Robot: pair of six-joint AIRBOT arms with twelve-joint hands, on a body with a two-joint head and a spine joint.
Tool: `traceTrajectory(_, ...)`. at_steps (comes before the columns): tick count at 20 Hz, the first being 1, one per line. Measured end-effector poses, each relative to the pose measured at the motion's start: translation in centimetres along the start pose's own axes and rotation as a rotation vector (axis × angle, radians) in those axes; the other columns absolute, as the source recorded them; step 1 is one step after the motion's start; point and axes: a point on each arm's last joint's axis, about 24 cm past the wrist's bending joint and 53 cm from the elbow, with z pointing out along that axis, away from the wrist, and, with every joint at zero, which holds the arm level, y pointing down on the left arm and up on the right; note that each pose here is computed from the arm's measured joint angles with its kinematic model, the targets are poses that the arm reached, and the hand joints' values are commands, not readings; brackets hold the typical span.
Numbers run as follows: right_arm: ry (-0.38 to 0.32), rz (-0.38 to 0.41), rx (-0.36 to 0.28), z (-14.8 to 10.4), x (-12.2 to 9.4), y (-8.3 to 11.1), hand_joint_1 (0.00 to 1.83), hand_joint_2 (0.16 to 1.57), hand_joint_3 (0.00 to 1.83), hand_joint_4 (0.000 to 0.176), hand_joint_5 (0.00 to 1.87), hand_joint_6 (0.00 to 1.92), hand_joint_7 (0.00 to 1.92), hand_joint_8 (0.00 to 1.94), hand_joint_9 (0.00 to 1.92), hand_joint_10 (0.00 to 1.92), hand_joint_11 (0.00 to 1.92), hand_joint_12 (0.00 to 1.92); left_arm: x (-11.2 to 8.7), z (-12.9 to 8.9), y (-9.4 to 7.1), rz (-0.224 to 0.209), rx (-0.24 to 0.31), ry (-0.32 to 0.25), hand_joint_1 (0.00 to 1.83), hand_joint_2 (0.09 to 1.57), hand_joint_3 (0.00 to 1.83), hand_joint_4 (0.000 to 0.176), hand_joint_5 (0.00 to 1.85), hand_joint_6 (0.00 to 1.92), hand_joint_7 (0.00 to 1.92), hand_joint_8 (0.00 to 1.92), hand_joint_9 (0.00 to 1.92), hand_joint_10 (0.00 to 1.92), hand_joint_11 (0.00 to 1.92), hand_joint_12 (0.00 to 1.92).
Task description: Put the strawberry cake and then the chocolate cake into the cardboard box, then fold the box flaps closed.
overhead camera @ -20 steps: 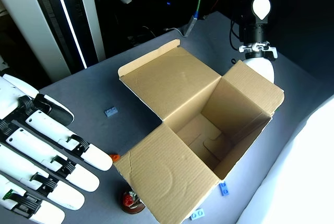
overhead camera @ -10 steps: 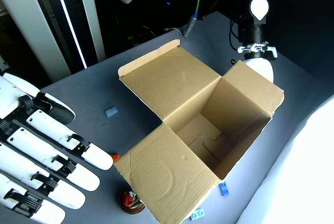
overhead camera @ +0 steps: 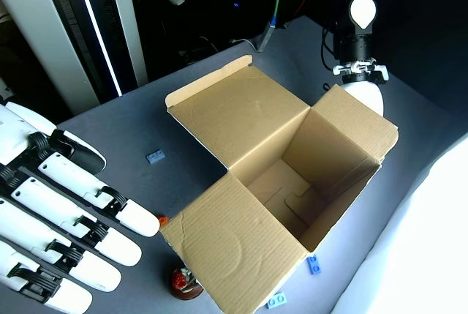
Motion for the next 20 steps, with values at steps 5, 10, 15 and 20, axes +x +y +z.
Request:
traceTrajectory(5,0.0,0.001,0.0,0.0,0.0,0.0,0.59,1.04,0.0,0.0,0.08,0.01,0.15,0.0,0.14,0.0,0.0,0.61,-0.2,0.0,-0.2,-0.026,0.006,-0.006,1.31,1.24,0.0,0.0,0.65,1.37,0.7,1.43,0.74,1.55,0.57,1.83)
traceTrajectory(10,0.0,0.001,0.0,0.0,0.0,0.0,0.59,1.04,0.0,0.0,0.08,0.0,0.14,0.0,0.15,0.0,0.0,0.71,0.4,0.0,0.1,0.001,-0.005,0.007,1.32,1.23,0.0,0.0,0.72,1.46,0.74,1.32,0.72,1.56,0.69,1.92)
traceTrajectory(15,-0.001,0.002,-0.001,0.0,0.0,0.1,0.56,1.04,0.0,0.0,0.07,0.0,0.13,0.0,0.16,0.01,0.0,0.76,0.3,0.0,0.0,0.0,0.0,0.006,1.32,1.25,0.0,0.0,0.69,1.51,0.72,1.35,0.7,1.6,0.66,1.92)
traceTrajectory(20,-0.001,0.002,-0.001,0.0,0.0,0.1,0.56,1.04,0.0,0.0,0.05,0.0,0.14,0.0,0.16,0.0,0.0,0.69,0.4,0.0,-1.4,-0.001,0.029,0.009,1.31,1.26,0.01,0.0,0.65,1.55,0.68,1.41,0.67,1.63,0.63,1.92)
